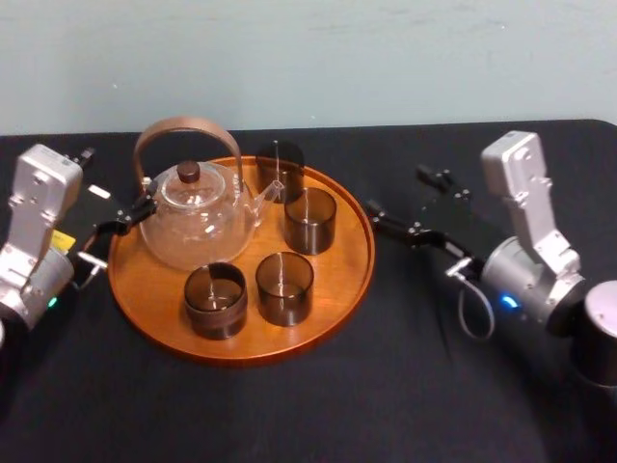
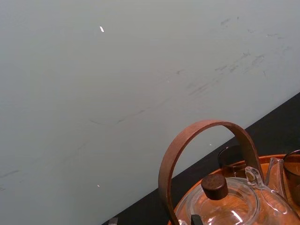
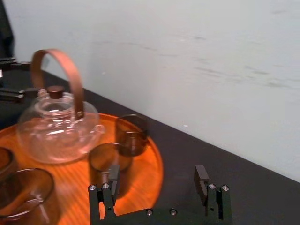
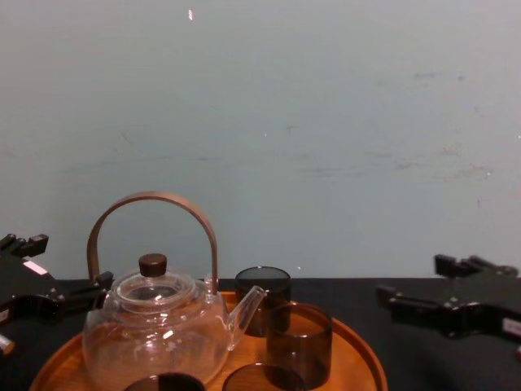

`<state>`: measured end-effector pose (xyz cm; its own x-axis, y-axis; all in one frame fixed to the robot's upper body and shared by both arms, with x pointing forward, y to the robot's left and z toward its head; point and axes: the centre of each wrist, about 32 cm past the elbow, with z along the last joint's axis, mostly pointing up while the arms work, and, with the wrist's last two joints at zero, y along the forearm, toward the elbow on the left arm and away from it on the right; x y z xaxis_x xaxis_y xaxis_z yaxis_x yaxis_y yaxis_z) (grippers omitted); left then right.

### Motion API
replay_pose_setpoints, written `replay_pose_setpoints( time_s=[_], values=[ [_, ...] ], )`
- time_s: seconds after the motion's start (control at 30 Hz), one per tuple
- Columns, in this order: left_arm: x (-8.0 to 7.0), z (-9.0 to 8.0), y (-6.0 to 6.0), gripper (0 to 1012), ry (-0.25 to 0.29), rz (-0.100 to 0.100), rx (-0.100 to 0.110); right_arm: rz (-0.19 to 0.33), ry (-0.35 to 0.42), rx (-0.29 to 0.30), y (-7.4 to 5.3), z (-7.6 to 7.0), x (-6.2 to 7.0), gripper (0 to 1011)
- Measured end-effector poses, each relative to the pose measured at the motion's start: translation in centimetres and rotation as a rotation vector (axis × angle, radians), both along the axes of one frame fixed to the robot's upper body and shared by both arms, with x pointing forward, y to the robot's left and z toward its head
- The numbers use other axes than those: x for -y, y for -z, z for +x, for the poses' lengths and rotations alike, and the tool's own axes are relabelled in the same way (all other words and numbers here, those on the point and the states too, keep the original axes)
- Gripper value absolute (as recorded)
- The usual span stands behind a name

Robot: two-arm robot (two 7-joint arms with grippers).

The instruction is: Pick up the glass from the table and place it on the tray.

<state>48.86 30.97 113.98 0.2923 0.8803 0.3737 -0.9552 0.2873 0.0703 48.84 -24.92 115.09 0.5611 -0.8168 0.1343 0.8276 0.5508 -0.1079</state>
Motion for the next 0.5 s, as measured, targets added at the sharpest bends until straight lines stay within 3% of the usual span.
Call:
replay_pose_setpoints(
  time_s=[0.27,0.5],
  values=[
    [0.0,0.0,0.0,1009,0.0,0.0,0.0,-0.004,0.095,0.031,-0.6,0.0,2.0,1002],
    [0.0,0.0,0.0,1010,0.0,0.0,0.0,-0.046,0.212,0.064,-0.8,0.2,3.2,1002]
  ],
)
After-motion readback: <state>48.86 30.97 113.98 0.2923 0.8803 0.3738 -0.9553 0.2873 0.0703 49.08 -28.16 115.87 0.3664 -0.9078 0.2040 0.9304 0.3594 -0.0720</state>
